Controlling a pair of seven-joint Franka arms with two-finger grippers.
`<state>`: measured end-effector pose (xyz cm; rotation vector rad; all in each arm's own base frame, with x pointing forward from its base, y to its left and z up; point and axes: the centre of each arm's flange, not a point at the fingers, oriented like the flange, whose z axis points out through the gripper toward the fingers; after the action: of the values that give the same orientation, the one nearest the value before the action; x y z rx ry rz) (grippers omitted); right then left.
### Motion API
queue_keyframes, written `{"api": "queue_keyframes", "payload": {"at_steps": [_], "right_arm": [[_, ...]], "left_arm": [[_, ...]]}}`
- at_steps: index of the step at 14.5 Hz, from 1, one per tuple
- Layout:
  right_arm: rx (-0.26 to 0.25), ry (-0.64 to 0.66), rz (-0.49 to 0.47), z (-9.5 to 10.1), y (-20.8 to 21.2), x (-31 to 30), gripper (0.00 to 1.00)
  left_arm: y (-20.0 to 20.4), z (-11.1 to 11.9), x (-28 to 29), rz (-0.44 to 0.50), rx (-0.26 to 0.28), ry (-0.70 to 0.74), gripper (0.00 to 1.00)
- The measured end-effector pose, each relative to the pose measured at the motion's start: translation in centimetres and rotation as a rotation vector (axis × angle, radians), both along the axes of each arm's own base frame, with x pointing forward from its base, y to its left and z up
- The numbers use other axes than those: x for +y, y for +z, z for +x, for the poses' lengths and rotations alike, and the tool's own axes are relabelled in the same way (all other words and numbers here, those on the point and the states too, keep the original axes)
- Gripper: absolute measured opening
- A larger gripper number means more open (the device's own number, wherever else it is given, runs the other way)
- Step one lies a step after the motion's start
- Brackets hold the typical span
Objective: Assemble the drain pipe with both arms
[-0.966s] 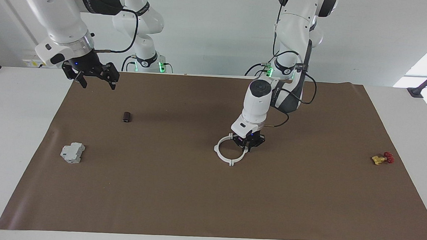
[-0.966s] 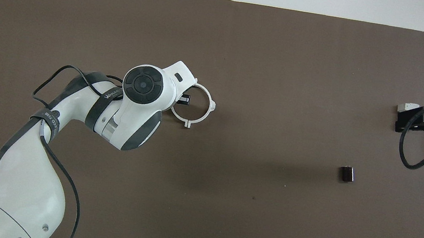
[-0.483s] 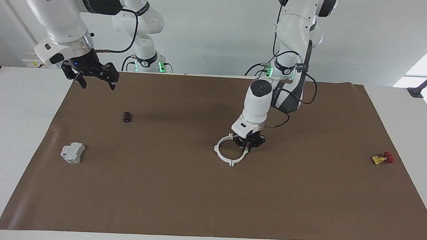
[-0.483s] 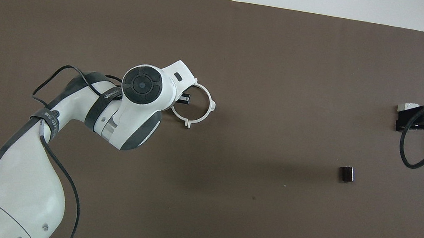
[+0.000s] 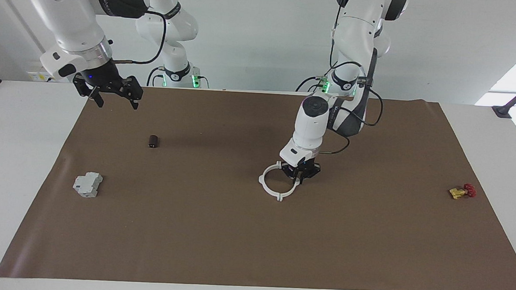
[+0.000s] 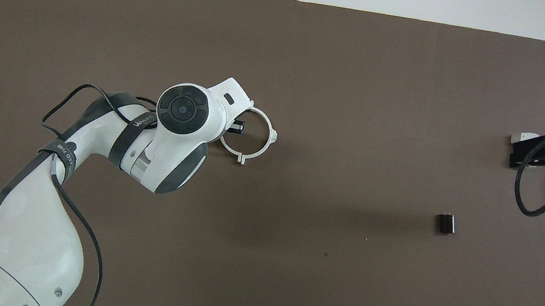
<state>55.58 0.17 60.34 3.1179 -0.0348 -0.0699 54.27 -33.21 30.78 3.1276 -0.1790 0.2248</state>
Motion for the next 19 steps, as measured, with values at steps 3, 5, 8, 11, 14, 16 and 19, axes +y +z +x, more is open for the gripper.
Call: {"api": "queue_keyframes", "payload": {"at_steps": [3,5,8,11,14,16,19], "right_arm": [[-0.001,0.000,0.000,0.0,0.0,0.0,1.00],[-0.002,0.000,0.000,0.0,0.0,0.0,1.00],[-0.021,0.000,0.000,0.2,0.2,0.0,1.00],[-0.023,0.000,0.000,0.2,0.2,0.0,1.00],[-0.023,0.000,0.000,0.3,0.2,0.0,1.00],[-0.023,0.000,0.000,0.3,0.2,0.0,1.00],[-0.026,-0.002,0.000,0.2,0.3,-0.1,1.00]], "left_arm": [[0.0,-0.1,-0.1,0.000,0.000,-0.003,0.20],[0.0,-0.1,-0.2,0.000,0.000,-0.005,0.20],[0.0,-0.2,-0.3,0.000,0.000,-0.008,0.20],[0.0,-0.2,-0.3,0.000,0.000,-0.008,0.20],[0.6,-0.1,-0.1,-0.005,-0.009,-0.004,0.37],[2.0,0.4,0.5,-0.015,-0.028,0.009,0.61],[5.0,1.4,3.0,-0.024,-0.048,0.054,0.93]]}}
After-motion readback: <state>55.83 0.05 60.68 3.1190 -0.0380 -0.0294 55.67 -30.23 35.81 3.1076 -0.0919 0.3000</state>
